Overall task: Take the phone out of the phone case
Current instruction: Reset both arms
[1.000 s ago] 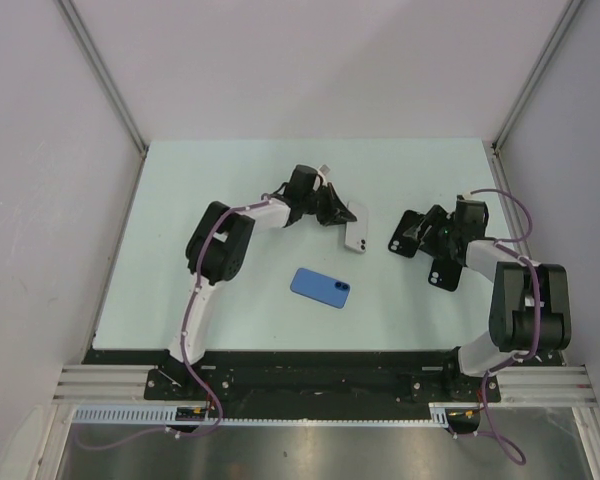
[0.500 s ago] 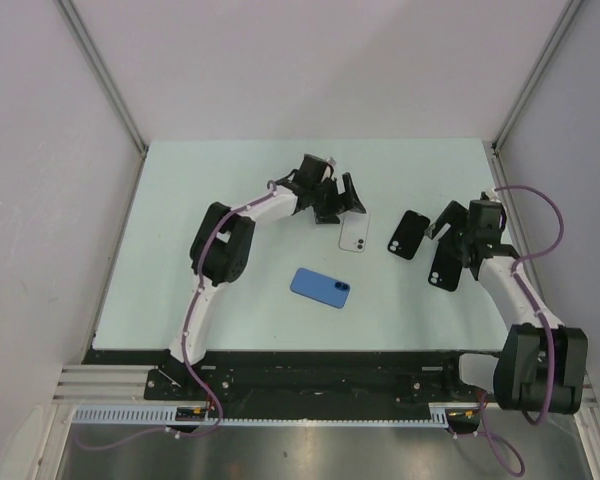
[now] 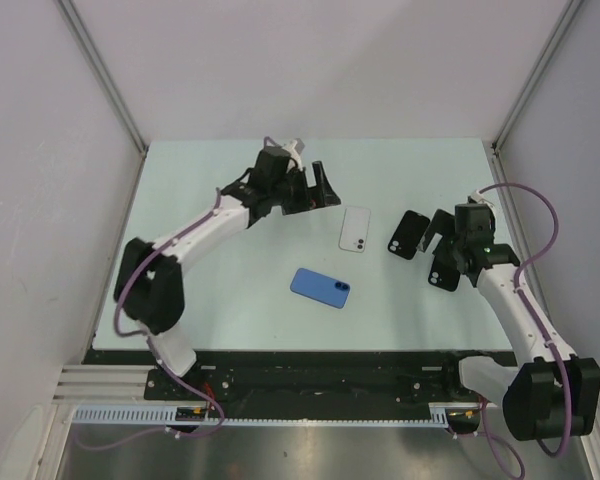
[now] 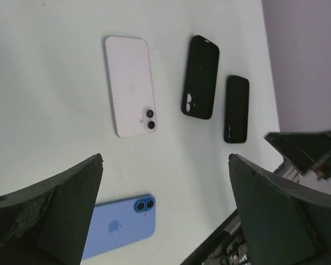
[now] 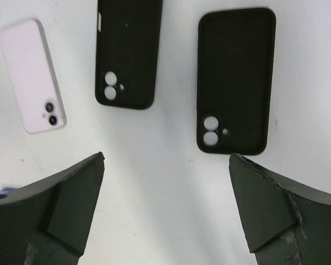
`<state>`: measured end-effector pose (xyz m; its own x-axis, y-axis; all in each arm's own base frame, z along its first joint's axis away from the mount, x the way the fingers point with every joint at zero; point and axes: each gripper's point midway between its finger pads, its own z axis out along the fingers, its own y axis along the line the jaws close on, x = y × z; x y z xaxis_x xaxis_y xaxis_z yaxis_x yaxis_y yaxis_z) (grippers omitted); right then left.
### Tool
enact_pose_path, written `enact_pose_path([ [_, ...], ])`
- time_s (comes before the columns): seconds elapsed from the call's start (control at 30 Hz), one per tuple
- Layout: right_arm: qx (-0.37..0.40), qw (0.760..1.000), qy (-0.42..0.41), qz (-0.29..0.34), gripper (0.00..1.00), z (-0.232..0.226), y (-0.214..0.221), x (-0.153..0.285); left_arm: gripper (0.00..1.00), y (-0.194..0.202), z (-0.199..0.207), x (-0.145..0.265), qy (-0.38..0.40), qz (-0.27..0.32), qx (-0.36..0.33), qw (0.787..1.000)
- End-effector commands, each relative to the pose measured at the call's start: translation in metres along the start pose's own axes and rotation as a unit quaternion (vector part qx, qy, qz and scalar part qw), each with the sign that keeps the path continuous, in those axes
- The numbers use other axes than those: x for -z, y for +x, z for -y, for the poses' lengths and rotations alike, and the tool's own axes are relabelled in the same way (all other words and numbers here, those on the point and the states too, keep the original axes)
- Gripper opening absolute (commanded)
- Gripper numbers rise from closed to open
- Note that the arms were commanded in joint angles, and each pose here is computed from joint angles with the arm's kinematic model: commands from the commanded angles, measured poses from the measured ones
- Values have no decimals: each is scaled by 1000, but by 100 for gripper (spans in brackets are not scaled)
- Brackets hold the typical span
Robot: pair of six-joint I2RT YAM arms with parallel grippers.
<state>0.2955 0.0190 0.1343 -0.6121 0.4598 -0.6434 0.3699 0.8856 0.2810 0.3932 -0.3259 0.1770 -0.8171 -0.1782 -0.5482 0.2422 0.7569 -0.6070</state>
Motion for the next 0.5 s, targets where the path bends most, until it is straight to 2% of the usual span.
enact_pose_path([
  [0.0,35,997,61,-13,100,12,3,6,100,9,6,46,36,29,-19,999],
  [0.13,44,997,61,-12,100,10,4,9,100,33,-10,79,23,41,-20,999],
  [0.17,48,997,57,-12,100,8,5,9,100,51,-18,83,27,20,-11,999],
  [0.23,54,997,57,-13,100,8,4,7,100,52,-15,101,56,30,8,998],
  [0.27,56,996,59,-19,100,10,6,5,100,65,-24,104,55,22,22,998],
  [0.37,58,995,70,-26,100,14,9,4,100,71,-43,126,30,48,27,998],
  [0.47,57,995,74,-28,100,16,11,4,100,77,-42,145,43,57,31,997],
])
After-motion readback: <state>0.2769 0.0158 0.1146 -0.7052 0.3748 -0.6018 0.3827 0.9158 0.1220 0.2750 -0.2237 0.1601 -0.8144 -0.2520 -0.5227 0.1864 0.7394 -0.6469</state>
